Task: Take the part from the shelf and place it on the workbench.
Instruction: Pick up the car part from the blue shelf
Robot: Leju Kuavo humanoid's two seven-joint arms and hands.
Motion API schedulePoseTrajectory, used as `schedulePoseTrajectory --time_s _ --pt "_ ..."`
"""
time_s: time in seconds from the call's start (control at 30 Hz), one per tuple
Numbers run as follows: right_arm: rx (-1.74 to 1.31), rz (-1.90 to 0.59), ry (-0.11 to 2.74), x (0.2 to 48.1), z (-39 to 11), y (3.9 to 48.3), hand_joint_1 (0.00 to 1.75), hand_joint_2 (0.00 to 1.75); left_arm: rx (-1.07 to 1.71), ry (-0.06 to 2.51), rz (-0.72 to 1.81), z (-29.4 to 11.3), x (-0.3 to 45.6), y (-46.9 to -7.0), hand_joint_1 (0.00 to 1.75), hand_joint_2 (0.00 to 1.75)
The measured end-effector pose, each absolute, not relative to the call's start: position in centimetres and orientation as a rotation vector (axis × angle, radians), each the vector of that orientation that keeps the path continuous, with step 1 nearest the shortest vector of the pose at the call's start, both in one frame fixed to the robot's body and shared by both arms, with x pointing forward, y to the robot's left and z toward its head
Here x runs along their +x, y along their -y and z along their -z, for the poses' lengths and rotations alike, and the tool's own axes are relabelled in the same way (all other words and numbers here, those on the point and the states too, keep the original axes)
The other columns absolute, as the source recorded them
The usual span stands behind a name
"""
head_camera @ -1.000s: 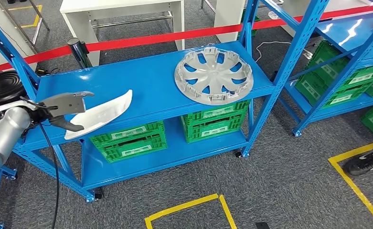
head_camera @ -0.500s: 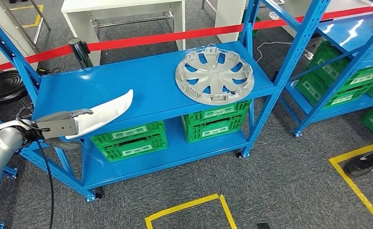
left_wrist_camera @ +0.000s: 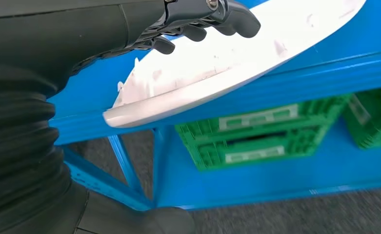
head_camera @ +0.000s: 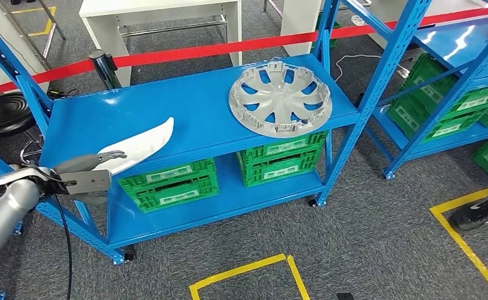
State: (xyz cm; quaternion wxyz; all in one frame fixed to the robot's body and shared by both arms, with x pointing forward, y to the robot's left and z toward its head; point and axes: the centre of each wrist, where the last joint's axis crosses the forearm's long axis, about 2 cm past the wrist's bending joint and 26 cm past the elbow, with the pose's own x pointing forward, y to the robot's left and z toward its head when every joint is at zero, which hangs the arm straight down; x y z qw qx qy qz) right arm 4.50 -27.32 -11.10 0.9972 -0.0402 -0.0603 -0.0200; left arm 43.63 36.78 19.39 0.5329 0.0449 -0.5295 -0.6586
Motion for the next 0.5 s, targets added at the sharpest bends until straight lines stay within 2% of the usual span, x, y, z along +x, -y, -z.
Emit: schedulePoseTrajectory --time_s 0.5 --pt "-0.087 0.087 0.121 4.5 11.1 27.4 0.0 0.0 0.623 1.369 1.665 -15.8 41.4 -27.2 0.0 1.75"
